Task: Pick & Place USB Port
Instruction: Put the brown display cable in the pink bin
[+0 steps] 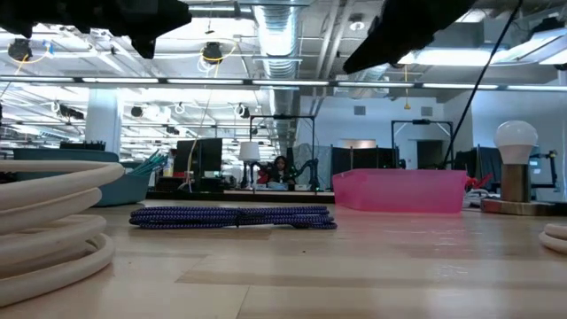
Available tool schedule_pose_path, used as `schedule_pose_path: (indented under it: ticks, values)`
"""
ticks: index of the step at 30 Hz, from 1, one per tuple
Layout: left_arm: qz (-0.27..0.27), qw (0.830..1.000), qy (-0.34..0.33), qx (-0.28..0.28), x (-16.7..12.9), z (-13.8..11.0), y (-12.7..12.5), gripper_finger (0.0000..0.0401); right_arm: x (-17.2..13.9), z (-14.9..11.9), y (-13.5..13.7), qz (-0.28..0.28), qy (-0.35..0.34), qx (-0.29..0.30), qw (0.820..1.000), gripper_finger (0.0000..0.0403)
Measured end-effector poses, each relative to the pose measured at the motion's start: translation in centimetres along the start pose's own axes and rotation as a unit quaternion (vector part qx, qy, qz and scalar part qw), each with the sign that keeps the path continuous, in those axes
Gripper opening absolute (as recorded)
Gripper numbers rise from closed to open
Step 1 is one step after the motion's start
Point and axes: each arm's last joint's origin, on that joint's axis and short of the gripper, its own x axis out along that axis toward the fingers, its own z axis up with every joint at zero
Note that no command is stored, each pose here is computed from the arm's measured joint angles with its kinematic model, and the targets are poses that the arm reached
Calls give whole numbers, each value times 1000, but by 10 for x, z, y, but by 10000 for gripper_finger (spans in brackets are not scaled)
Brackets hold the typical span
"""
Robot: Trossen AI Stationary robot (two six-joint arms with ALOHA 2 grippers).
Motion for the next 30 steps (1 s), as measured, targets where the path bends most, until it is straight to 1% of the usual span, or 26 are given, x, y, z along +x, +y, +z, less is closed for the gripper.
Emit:
schedule_pose_path:
  ticks: [7,10,13,30]
  values:
    - [-32,999,12,3,11,-8,-15,85,-15,-3,14,12,7,25,1000,59]
    - [-38,999,17,5,12,-10,-17,85,-17,-6,19,17,17,40,999,59]
    - [-38,999,16,4,12,-9,-17,85,-18,-6,21,19,15,42,999,59]
    - [-38,999,13,3,12,-9,-17,85,-11,-5,12,8,17,54,998,59]
